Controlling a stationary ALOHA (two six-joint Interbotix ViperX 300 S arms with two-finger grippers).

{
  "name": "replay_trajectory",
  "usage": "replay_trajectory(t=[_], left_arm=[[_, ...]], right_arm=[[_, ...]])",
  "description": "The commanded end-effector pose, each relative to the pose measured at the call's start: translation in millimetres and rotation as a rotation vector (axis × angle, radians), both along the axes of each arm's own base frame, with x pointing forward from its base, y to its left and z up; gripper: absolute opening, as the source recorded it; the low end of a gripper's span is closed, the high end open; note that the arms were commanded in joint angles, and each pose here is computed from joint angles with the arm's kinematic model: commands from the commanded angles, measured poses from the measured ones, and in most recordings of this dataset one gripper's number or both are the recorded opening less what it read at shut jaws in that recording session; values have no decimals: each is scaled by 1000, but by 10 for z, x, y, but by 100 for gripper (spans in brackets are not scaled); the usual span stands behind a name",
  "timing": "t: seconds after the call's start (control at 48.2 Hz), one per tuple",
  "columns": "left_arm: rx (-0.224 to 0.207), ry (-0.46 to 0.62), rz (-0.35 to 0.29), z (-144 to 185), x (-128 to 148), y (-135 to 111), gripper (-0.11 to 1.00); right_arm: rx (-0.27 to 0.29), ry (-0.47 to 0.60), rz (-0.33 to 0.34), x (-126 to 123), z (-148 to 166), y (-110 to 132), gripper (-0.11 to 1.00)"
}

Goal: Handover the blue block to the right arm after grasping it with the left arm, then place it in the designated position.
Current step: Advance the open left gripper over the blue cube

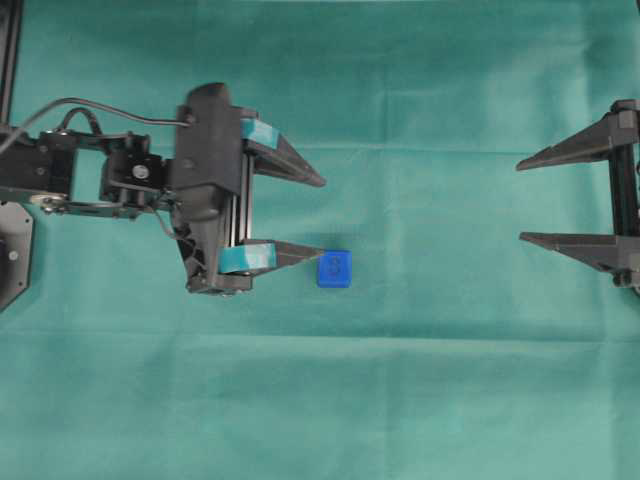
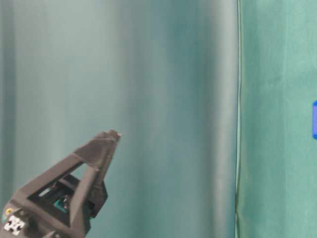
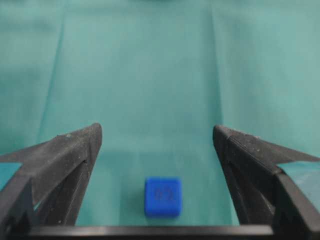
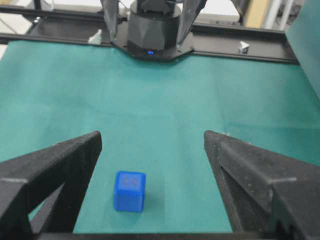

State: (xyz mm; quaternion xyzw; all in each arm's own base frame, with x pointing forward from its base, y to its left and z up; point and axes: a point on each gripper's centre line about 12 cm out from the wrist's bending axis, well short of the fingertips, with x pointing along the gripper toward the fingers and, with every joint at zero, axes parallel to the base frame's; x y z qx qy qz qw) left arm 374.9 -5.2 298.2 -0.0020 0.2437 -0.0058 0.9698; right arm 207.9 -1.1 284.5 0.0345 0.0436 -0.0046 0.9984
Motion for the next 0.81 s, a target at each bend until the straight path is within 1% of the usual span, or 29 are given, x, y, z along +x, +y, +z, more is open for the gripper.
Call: replay_trajectory(t=[0.0, 0.104, 0.228, 0.788], left_arm=[[4, 32, -5, 125, 42, -17, 100], [6, 115, -6, 130, 58, -17, 100], [7, 159, -12, 189, 76, -40, 100], [5, 161, -10, 192, 81, -40, 100]], right_arm=[[3, -18, 0, 25, 79, 0, 94], [5, -17, 0, 27, 76, 0, 94], [6, -12, -2, 31, 63, -3, 94], [5, -3, 0, 43, 41, 0, 94]])
